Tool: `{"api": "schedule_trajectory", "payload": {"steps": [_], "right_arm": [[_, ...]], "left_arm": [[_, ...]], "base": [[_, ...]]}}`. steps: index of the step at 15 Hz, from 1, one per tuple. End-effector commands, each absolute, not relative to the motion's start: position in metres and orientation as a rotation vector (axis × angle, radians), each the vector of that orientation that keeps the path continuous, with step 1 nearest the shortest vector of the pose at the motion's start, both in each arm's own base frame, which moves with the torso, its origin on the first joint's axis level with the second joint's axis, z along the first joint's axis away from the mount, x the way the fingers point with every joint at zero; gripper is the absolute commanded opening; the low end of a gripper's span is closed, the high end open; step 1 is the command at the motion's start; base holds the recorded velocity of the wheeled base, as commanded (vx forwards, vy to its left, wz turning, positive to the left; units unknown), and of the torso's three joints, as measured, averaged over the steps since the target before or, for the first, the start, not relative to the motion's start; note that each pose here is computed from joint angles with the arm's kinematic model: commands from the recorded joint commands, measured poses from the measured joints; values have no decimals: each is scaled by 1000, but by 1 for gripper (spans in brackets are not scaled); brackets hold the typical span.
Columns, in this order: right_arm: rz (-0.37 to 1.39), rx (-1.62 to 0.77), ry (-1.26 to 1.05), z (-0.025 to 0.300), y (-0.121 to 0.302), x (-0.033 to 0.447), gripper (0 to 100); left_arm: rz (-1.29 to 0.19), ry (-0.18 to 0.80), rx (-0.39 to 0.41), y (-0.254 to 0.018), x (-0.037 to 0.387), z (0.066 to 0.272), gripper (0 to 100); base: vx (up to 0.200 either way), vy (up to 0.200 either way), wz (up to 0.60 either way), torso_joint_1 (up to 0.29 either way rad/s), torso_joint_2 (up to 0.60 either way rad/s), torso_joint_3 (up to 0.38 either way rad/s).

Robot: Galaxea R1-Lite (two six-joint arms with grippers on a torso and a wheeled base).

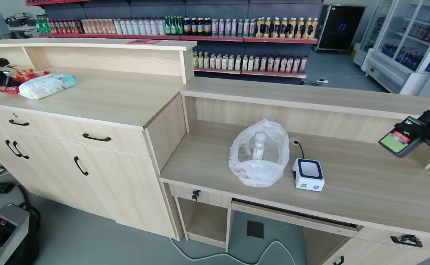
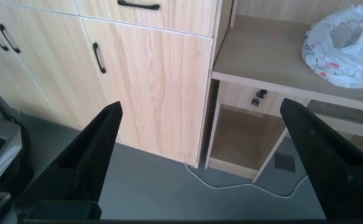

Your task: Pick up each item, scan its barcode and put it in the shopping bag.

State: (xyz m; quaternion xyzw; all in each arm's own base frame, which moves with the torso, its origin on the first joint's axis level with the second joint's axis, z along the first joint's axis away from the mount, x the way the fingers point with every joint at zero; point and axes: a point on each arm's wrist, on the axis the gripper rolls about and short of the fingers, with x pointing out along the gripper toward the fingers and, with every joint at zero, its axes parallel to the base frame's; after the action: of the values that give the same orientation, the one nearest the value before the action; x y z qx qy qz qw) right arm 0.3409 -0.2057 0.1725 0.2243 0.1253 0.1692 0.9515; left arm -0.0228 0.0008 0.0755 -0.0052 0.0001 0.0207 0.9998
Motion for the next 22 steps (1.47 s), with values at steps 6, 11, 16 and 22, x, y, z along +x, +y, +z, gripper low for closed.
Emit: {"api": "schedule_trajectory", "payload": {"steps": [6, 11, 16, 22], "right_arm": [[477, 568, 368, 114, -196, 376, 0], [528, 564, 389, 97, -179, 392, 0], [578, 531, 372, 92, -164, 406, 0], [546, 523, 350, 77, -181, 407, 0]], "left_arm": [[41, 0, -11, 1, -23, 75, 100], [43, 0, -11, 1, -23, 75, 100], [41, 0, -11, 1, -23, 75, 100], [43, 0, -11, 1, -23, 75, 100]], "base": [[0, 0, 0, 0, 0, 0], [0, 0, 0, 0, 0, 0], [0, 0, 0, 0, 0, 0], [0, 0, 0, 0, 0, 0]]}}
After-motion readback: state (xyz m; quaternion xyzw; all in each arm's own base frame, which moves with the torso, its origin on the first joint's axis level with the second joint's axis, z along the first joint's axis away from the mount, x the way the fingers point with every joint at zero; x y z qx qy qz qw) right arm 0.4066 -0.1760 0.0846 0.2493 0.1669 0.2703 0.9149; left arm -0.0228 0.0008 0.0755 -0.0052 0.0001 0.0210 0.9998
